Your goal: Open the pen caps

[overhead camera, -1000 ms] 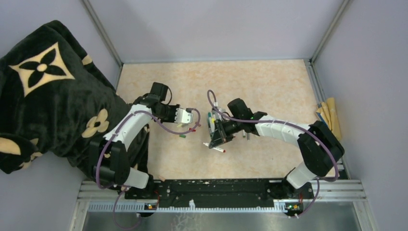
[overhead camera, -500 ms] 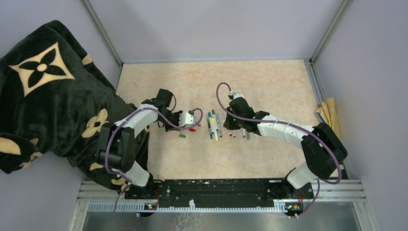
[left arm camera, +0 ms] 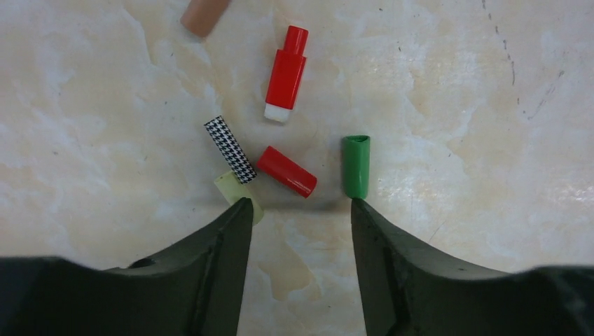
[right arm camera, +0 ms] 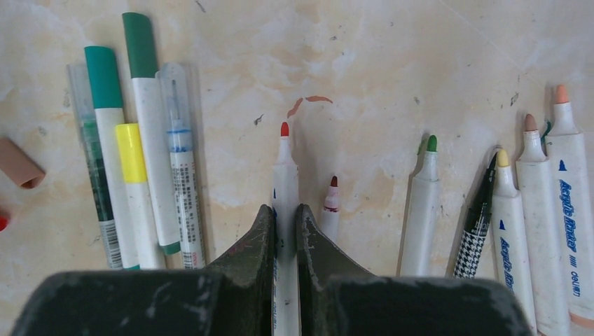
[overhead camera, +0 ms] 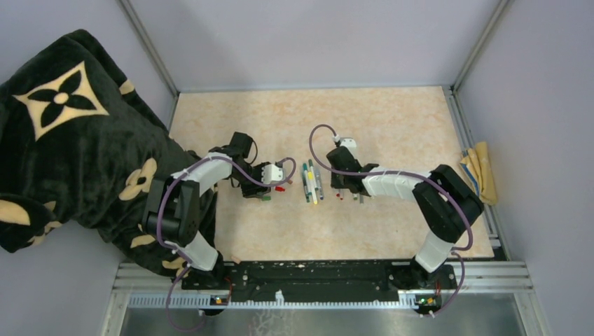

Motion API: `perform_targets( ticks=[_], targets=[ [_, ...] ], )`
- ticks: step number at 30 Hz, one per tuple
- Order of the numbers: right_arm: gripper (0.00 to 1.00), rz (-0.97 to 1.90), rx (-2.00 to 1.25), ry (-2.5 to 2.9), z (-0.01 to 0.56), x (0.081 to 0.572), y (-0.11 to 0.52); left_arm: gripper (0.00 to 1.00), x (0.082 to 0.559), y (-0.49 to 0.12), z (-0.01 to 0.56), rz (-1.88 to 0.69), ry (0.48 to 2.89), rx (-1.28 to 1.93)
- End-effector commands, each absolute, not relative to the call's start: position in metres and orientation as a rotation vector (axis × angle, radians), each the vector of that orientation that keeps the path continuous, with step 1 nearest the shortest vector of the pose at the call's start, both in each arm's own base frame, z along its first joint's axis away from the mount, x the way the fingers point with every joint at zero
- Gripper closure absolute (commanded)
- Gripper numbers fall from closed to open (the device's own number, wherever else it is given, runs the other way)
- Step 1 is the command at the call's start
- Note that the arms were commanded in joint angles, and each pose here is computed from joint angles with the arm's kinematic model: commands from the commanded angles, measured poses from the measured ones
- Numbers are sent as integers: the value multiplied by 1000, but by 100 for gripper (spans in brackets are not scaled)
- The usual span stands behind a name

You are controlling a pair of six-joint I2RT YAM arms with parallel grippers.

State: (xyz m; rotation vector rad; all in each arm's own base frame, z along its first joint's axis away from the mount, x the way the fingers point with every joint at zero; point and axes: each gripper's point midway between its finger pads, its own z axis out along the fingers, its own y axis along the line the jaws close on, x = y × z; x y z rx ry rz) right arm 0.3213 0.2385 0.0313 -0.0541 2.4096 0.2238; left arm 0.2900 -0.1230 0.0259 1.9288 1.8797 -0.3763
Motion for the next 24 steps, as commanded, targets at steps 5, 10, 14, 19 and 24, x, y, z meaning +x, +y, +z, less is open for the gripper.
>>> perform_targets(
  ticks=[5,10,14,19,24],
  targets=[
    [96,147,-45,2375,25,330,236,25,290,-130,47,-396,1843,1920],
    [97,75,-67,2389,16,326,228,1,297,-130,65,-377,1840,1912],
    [98,-5,-83,2383,16,322,214,1,303,-129,81,-353,1825,1901],
    [97,-80,-90,2350,27,318,195,1,311,-131,100,-350,1806,1879],
    [88,-86,-104,2346,31,315,192,1,314,-134,109,-365,1811,1849]
  ],
)
